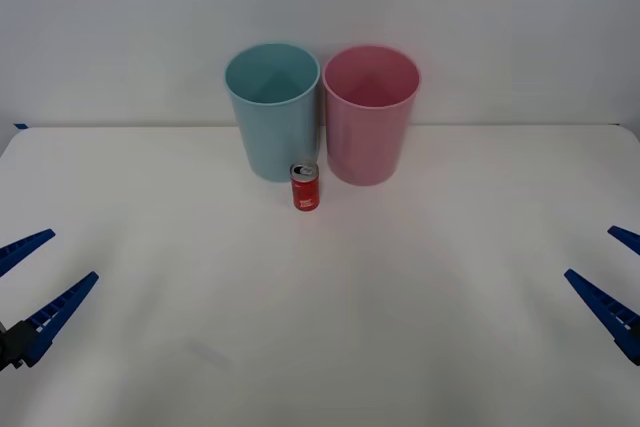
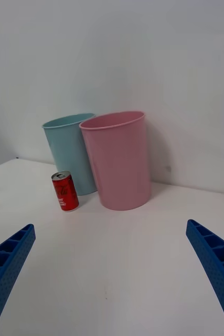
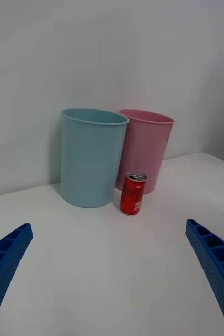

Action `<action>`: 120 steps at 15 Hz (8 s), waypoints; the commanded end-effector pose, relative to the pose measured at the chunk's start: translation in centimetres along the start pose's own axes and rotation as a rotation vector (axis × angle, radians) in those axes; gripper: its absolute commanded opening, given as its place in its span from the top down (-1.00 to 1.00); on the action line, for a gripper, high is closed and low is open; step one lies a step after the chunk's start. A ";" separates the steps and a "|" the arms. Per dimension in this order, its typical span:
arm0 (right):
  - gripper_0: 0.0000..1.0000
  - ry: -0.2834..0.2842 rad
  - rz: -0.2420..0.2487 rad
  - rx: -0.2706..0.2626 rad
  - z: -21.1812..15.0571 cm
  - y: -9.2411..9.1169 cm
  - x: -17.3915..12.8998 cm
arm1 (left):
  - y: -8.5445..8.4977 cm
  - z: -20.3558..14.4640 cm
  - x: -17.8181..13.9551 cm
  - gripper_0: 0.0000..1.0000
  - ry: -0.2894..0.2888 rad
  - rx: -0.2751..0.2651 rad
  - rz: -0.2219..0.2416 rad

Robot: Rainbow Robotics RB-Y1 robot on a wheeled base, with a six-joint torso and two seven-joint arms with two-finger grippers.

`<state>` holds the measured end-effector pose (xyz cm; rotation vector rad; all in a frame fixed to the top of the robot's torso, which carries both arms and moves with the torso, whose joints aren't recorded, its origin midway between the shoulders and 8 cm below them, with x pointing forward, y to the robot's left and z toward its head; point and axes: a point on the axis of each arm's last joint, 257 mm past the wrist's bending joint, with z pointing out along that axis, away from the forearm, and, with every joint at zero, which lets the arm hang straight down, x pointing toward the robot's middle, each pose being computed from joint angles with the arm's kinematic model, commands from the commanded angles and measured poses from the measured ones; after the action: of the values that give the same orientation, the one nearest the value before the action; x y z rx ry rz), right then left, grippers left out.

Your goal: Grasp the object on the table and drop it into the matching bin: aluminum can to the light blue bin, PET bottle to the pink bin.

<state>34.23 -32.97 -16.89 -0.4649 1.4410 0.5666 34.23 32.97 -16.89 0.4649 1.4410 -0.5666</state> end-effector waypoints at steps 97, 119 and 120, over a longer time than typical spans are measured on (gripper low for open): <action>1.00 0.031 0.181 -0.104 26.4 12.0 2.7 | 0.0 0.0 0.0 -1.00 0.000 0.000 0.000; 1.00 -0.113 0.184 -0.231 40.3 15.6 -14.8 | 0.0 0.0 0.0 -1.00 0.000 0.000 0.000; 1.00 -0.109 0.184 -0.220 41.9 15.6 -14.7 | 0.0 0.0 0.0 -1.00 0.000 0.000 0.000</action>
<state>56.01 3.05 1.84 -0.4743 1.3255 0.8986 34.23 32.97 -16.89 0.4648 1.4410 -0.5666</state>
